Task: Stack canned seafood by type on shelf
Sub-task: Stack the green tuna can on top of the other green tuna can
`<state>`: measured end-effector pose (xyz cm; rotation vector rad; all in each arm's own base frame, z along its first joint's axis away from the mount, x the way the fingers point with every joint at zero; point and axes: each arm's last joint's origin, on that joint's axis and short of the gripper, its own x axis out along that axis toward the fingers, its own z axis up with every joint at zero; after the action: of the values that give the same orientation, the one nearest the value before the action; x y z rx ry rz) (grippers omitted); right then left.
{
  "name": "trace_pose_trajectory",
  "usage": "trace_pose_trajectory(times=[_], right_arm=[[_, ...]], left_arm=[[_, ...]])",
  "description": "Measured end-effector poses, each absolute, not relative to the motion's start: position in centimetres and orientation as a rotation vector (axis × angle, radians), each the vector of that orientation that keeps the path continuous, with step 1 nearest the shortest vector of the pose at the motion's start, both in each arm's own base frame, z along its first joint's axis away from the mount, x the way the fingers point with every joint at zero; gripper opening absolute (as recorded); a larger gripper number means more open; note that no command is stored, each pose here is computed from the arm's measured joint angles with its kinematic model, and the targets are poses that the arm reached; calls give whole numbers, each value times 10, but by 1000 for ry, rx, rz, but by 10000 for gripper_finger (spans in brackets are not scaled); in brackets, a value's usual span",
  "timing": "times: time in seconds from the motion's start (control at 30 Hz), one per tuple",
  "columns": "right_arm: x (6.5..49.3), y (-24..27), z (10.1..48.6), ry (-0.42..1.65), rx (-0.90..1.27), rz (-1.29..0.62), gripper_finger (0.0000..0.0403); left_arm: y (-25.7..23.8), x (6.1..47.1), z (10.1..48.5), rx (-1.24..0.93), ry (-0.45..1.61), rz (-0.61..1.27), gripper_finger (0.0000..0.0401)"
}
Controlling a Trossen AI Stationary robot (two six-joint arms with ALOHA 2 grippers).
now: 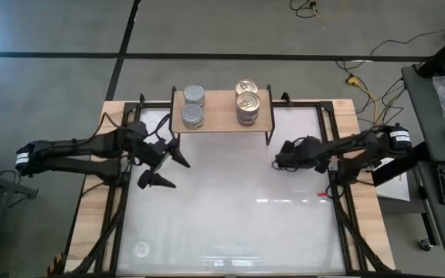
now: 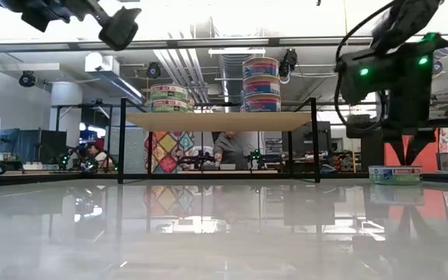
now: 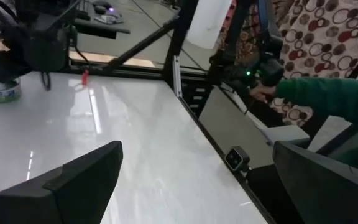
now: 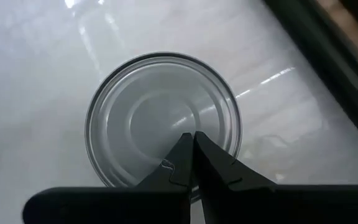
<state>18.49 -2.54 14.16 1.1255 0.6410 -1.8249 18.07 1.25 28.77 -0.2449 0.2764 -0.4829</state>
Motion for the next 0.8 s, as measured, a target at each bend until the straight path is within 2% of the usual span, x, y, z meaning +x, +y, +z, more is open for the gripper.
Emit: trace_pose_trajectory(times=[0.4, 0.6, 0.8], right_arm=[[243, 38, 151, 779, 1057, -1282, 11], [309, 74, 145, 853, 795, -902, 11], [359, 97, 176, 806, 478, -719, 11]], left_arm=[[11, 174, 287, -233, 252, -489, 400], [12, 184, 270, -279, 309, -478, 400], [13, 192, 253, -335, 316, -468, 400]])
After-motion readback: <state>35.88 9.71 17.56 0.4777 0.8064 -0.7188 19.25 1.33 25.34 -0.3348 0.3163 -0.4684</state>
